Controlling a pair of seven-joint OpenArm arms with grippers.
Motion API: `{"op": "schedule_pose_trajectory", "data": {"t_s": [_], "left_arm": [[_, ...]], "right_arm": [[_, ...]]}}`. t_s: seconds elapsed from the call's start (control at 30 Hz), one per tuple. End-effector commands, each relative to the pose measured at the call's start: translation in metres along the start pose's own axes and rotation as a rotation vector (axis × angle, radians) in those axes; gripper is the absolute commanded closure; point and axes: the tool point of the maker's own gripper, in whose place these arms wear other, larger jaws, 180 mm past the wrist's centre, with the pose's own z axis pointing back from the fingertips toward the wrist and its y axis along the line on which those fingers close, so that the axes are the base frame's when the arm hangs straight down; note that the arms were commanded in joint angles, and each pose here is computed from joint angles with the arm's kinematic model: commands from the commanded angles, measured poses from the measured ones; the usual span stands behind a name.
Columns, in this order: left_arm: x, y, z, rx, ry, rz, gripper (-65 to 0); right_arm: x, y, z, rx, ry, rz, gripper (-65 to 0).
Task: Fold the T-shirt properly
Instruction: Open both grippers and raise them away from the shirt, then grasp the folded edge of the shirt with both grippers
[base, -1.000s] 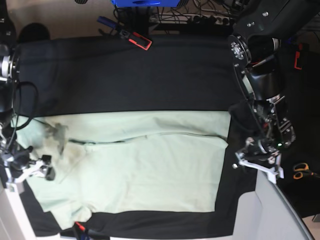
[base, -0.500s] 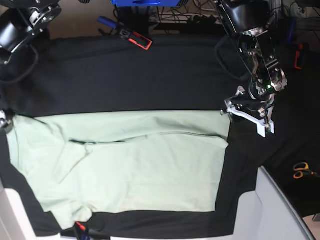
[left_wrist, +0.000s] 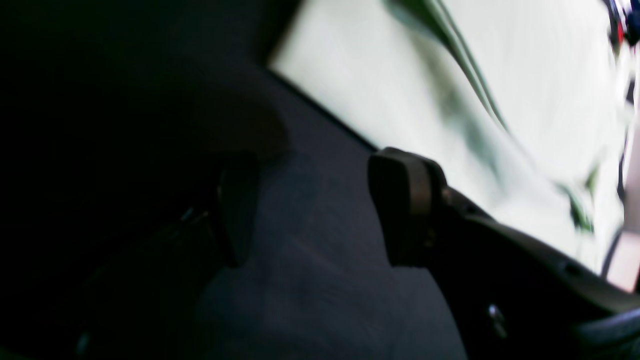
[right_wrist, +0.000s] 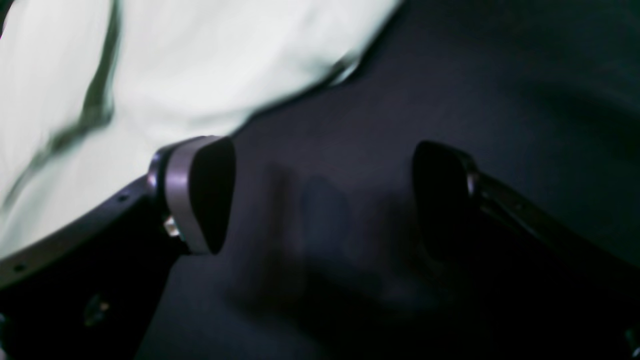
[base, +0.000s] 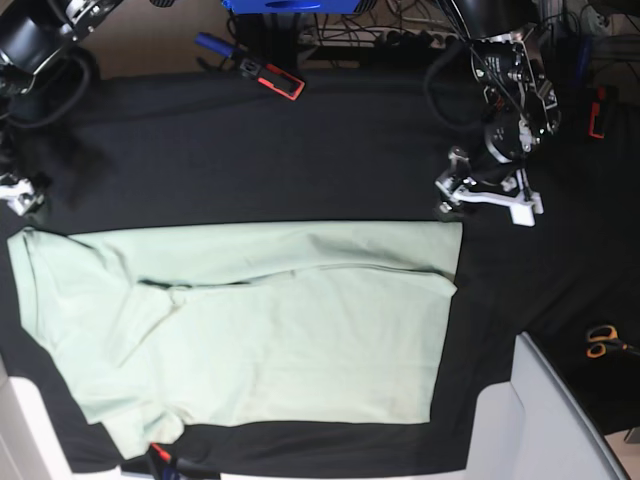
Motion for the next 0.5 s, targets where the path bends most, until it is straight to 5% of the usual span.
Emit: {"op": "schedule_pose_trajectory", "data": {"t_s": [0.0, 0.47], "left_arm": [[0.02, -0.004, 0.001, -0.02, -0.061, 0.007, -38.0], [0.026, -0.014, -0.038, -0.034, -0.045, 0.084, -38.0]], "right_arm": [[0.022, 0.001, 0.002, 0.011, -0.059, 0.022, -51.5], [0.0, -0.004, 0.0, 0.018, -0.004, 0.007, -51.5]]}}
